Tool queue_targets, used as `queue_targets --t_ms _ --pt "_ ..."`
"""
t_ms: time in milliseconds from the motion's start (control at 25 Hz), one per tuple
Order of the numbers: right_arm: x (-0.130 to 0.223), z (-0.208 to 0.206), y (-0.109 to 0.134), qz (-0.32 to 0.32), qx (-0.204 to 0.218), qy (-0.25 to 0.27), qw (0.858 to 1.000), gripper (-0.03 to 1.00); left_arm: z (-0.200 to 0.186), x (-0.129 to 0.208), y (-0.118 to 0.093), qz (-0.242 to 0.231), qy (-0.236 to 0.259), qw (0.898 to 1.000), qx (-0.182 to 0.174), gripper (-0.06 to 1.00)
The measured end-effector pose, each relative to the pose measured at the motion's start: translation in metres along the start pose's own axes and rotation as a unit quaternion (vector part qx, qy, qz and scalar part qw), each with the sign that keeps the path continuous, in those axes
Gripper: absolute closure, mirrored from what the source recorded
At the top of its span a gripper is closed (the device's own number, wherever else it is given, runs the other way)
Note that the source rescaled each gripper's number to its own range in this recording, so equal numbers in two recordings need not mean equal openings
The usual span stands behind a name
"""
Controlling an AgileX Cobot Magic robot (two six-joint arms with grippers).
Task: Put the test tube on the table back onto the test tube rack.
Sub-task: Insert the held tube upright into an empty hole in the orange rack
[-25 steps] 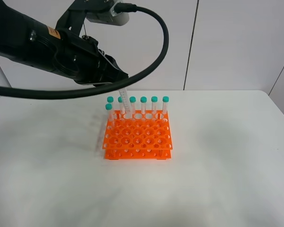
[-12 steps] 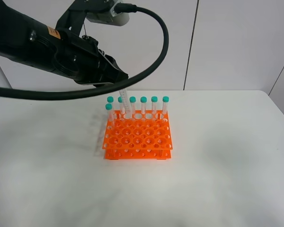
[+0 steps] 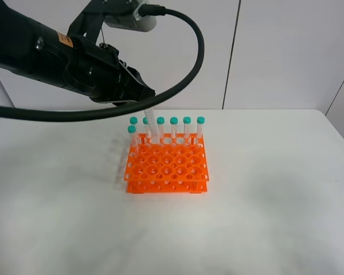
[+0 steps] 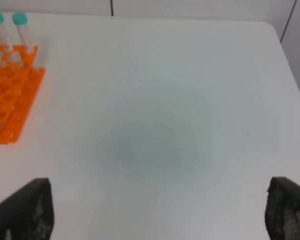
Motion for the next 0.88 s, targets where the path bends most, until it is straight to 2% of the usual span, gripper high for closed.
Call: queue_targets --t_ms 880 --pt "0.0024 0.0022 0.0003 0.003 -0.001 0.005 1.000 0.06 0.0000 -0.0011 0.0002 0.004 -0.004 1.000 -0.001 0.94"
Point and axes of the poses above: a point on each arm's last joint axis where the gripper is mounted, z pointing out along that axis toward the gripper, y along the wrist's bending axis when the last joint is at zero, x = y × z, the point moved 3 cm from there along z, pointing out along that axis toward the gripper, and after that the axes turned 4 degrees about -z, right-handed, at the moved point
